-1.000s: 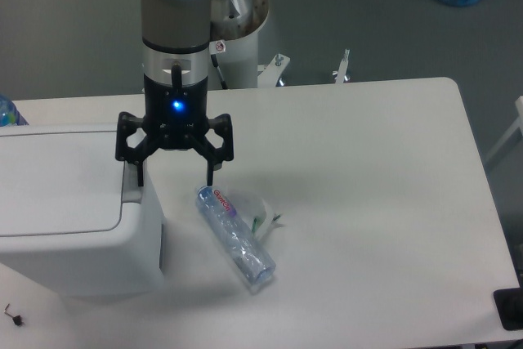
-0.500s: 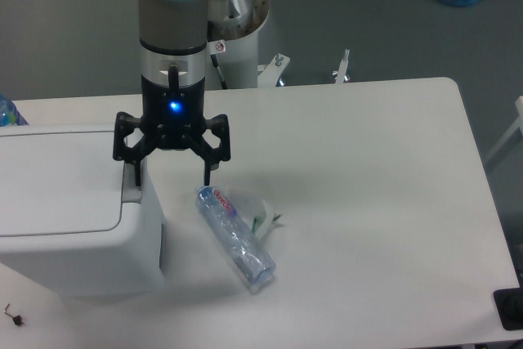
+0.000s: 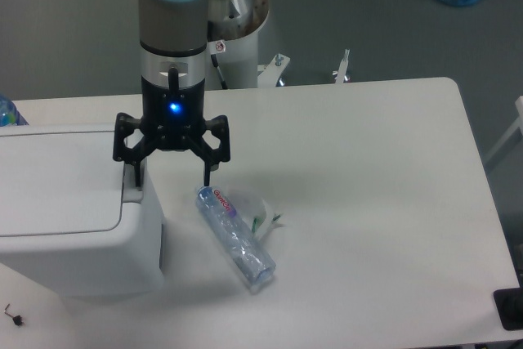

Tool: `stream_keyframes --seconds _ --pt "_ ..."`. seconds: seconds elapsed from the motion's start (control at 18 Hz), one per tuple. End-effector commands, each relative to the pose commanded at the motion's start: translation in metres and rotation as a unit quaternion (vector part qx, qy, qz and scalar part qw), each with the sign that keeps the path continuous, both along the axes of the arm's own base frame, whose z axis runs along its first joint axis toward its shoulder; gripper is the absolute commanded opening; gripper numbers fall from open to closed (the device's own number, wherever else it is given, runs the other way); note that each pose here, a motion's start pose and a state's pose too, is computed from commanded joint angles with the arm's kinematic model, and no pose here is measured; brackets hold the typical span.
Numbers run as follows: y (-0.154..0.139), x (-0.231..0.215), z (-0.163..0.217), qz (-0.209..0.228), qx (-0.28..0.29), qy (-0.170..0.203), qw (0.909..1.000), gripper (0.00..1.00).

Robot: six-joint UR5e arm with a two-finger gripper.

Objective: Open the trash can
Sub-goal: 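Lift the gripper away from the trash can, leaving the lid open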

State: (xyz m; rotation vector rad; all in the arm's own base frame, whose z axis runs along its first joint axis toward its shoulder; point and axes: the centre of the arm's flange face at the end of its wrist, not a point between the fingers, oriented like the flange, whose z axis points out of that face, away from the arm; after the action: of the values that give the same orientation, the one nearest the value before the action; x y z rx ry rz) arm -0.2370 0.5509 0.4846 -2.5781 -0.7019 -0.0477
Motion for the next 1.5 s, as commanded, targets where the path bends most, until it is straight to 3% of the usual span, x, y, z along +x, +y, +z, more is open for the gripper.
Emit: stream_keyframes --seconds 0.33,0.5,0.67,0.83,0.94,1.28,1.5 --pt "0.000 0.000 -0.001 -0.001 0.000 0.000 1.0000 1.00" --pt "0.001 -0.001 0.016 -0.002 0.012 0.011 0.9999 1.00" --pt "-0.001 -0.012 0.040 0.002 0.026 0.035 0.9991 1.00" --pt "-0.021 -0.051 0.060 0.042 0.022 0.070 0.9965 1.00" --pt "-0.038 -0.072 0.070 0.040 0.005 0.101 0.9941 1.00" --pt "-0.094 -0.115 0.079 -0.055 -0.071 0.146 0.9853 1.00" --pt "-0.123 -0.133 0.078 -0.134 -0.108 0.169 0.9705 1.00"
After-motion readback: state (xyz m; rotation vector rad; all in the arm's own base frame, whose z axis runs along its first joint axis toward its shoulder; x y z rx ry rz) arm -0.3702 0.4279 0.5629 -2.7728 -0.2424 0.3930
